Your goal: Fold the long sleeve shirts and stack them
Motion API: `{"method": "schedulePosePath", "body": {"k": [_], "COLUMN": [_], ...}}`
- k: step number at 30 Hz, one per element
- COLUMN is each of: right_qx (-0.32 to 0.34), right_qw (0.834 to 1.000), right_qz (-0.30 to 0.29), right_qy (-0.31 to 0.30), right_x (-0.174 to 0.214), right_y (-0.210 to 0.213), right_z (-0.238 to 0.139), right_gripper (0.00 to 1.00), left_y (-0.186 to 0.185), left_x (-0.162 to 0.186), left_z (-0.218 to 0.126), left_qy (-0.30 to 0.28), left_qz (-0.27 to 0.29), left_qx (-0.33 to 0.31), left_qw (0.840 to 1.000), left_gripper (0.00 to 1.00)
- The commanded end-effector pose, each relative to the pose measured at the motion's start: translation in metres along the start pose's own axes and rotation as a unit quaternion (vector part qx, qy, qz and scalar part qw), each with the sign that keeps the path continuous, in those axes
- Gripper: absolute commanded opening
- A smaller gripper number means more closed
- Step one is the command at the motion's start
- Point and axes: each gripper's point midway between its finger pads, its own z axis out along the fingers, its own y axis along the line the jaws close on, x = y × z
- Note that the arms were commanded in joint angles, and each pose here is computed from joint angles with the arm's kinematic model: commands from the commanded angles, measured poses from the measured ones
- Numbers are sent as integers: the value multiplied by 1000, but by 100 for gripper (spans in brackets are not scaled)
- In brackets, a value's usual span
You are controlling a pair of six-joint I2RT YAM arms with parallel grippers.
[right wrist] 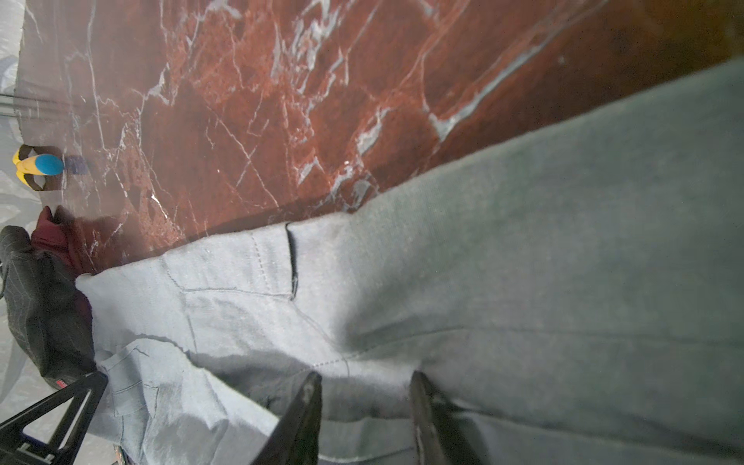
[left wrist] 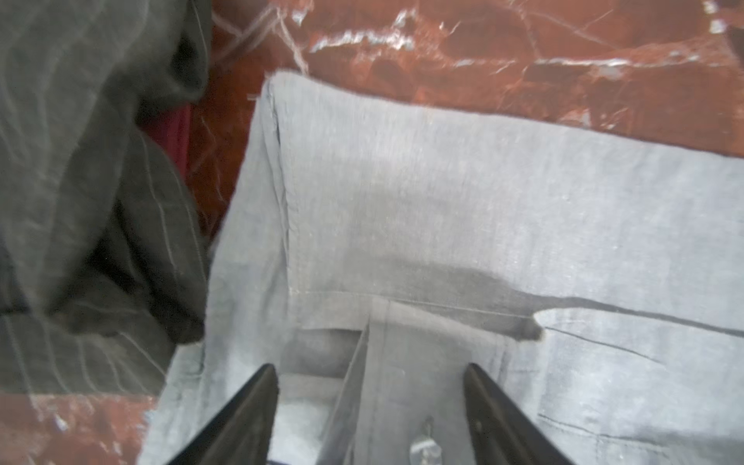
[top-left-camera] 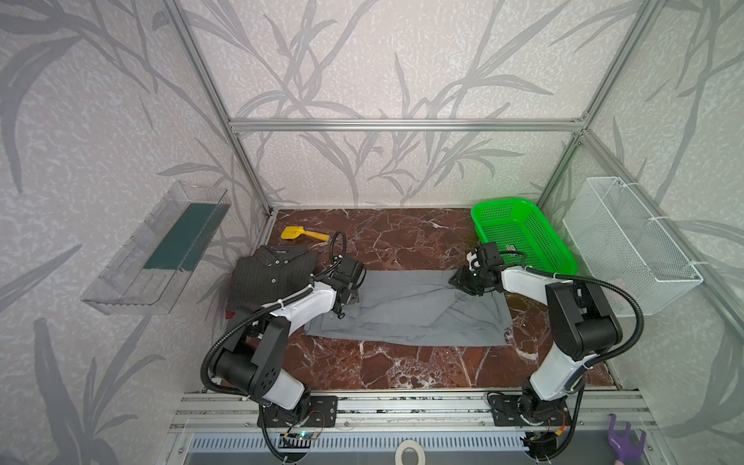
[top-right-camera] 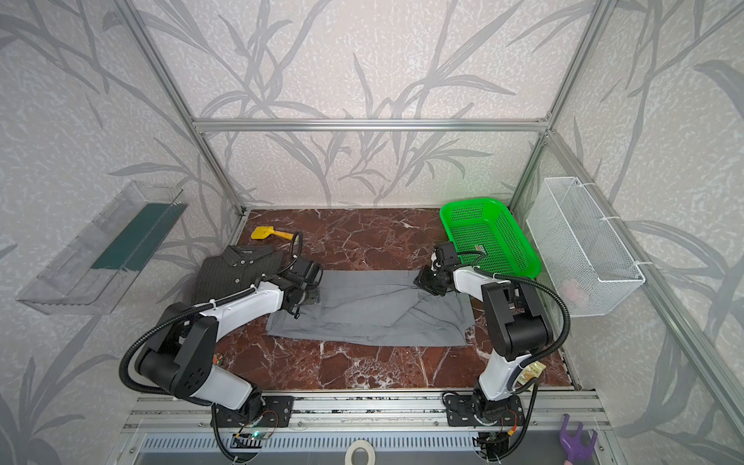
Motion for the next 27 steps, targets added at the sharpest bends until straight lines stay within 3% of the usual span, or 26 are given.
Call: {"method": "schedulePosePath", "body": {"k": [1,6,10,19,27], "right_qx": [-22,-25,-30,6,93], "right_qw": [999,998,997,999,994], "right_qz": [-21,-34,-44,-54,-36], "right_qy": [-17,-45,-49,-2,40], "right_x": [0,2,16,88,92], "right_y": [15,26,31,34,7], "right_z": [-18,-48,-57,-26,10], "right_gripper": [38,39,40,47,50], "left_y": [9,14,23,24,17], "left_x": [9,10,9,23,47], "left_z": [2,6,11,22,18], "left_qy": [26,31,35,87,156], "left_qz": [4,7,-2,-15,-49], "left_qx": [-31,-49,-67,-69,-58], "left_qw": [999,998,997,994,985], "left_gripper": [64,43,39,40,47]}}
